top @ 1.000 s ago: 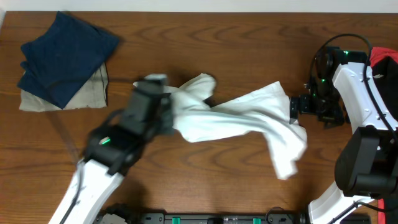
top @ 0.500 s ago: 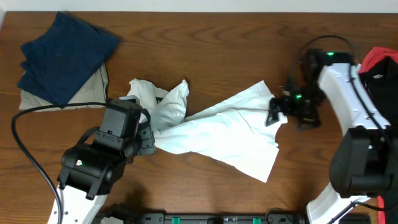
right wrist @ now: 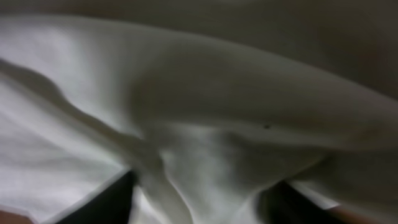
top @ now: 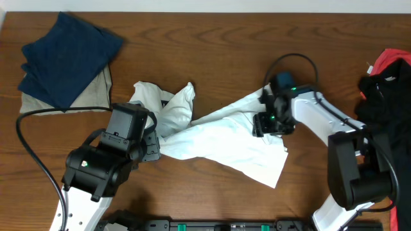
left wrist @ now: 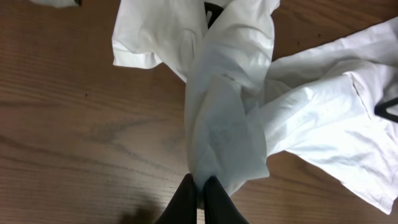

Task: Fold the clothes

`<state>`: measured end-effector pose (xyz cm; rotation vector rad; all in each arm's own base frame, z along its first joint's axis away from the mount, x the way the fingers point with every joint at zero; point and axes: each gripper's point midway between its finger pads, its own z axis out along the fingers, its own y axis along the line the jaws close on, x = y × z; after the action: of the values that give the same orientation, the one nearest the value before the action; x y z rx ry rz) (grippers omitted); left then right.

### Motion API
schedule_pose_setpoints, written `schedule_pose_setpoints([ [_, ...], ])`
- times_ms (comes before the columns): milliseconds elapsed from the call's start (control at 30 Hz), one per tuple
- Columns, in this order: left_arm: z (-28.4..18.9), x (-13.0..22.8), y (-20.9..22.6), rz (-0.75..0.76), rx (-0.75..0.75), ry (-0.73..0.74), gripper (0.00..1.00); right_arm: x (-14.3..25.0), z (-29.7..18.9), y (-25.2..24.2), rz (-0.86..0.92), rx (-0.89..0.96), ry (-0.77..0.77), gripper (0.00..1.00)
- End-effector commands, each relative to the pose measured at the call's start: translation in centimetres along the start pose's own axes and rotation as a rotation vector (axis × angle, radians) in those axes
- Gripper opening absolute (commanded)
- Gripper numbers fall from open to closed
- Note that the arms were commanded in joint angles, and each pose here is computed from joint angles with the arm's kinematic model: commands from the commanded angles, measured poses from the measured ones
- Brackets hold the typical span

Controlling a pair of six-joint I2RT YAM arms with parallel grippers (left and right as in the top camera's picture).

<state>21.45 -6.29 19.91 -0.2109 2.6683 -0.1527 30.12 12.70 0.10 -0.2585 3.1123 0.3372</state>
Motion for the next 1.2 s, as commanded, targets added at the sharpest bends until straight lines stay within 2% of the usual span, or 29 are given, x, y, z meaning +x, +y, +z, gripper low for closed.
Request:
schedule_pose_setpoints([
  [0,-0.1,-0.1,0.2,-0.022,-0.007,-0.003,0.06,0.5,0.7,0.1,-0.031,0.061,0.004,0.25],
  [67,-0.1,-0.1,0.2,-0.025,-0.008,-0.002,0.06,0.6,0.4,-0.3,-0.02,0.094,0.013,0.01],
  [167,-0.1,0.1,0.3,-0.024,-0.011,0.004,0.06,0.3,-1.1,-1.2,0.027,0.124,0.03,0.01],
  [300,-0.1,0.9,0.7,-0.021,-0.028,0.035,0.06,-2.8,-5.8,-3.8,0.105,0.175,-0.026,0.01],
  [500,-0.1,1.2,0.9,-0.049,-0.037,0.05,0.06,-11.3,-16.7,-9.7,0.246,0.234,-0.366,0.01],
  [567,-0.1,1.2,0.9,-0.049,-0.037,0.048,0.06,-12.9,-19.8,-11.4,0.282,0.24,-0.462,0.01],
  [600,-0.1,1.2,0.9,-0.049,-0.037,0.049,0.06,-13.5,-21.3,-12.3,0.302,0.244,-0.504,0.04],
  [633,-0.1,1.2,0.9,-0.049,-0.037,0.049,0.06,-13.8,-22.4,-13.0,0.317,0.242,-0.533,0.12],
  [667,-0.1,1.2,0.9,-0.053,-0.037,0.049,0.06,-13.9,-22.9,-13.7,0.333,0.238,-0.548,0.26],
  [700,-0.1,1.2,0.9,-0.053,-0.037,0.049,0.06,-13.8,-23.0,-14.2,0.343,0.233,-0.548,0.35],
  [933,-0.1,1.2,0.9,-0.068,-0.037,0.048,0.06,-9.3,-19.5,-15.2,0.407,0.209,-0.353,0.41],
  [1167,-0.1,1.3,0.5,-0.075,-0.016,0.055,0.06,-4.7,-13.0,-8.1,0.243,-0.064,-0.094,0.5],
])
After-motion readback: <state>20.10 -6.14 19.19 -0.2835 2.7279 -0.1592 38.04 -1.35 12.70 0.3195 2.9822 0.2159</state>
